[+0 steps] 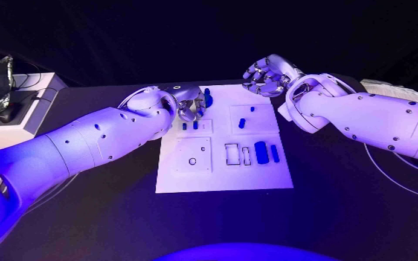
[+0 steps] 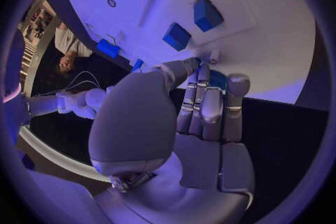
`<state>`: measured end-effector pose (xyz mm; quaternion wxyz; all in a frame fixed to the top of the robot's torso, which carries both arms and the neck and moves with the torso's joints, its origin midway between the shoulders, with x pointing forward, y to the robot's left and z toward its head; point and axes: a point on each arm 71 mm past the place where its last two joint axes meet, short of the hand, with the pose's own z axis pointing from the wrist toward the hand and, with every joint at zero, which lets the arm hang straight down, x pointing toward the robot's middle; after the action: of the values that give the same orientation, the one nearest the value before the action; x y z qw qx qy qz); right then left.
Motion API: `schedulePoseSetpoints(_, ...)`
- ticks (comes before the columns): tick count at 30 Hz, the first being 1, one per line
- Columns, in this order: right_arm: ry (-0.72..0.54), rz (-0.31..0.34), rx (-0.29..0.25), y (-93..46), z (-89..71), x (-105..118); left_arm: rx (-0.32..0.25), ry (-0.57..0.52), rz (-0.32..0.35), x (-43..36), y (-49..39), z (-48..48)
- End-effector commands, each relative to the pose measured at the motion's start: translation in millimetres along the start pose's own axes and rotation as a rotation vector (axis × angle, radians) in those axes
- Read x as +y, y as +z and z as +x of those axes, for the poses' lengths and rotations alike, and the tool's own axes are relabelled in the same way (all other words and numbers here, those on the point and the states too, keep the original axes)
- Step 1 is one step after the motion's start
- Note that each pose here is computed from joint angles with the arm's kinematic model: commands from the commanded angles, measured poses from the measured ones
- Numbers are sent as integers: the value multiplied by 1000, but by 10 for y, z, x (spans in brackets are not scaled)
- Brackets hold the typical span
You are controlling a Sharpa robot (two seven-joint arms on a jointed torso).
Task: Assemble the parts on the task board
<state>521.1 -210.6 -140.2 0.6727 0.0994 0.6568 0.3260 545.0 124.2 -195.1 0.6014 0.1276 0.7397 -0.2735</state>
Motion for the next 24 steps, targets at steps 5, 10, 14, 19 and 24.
schedulePoseSetpoints(5, -8, -15, 5, -3, -2, 4, -43, -85, 24, 17, -114, -143)
schedulePoseSetpoints(10, -9, -11, 5, -9, -10, -10, -15, -106, -1, 131, -223, -196)
schedulePoseSetpoints(14, -9, -10, 5, -11, -13, -14, -4, -110, -17, 194, -262, -201)
schedulePoseSetpoints(19, -9, -10, 6, -12, -12, -14, 1, -109, -37, 264, -287, -197)
schedulePoseSetpoints(24, -10, -11, 7, -12, -10, -10, -4, -100, -48, 295, -277, -186)
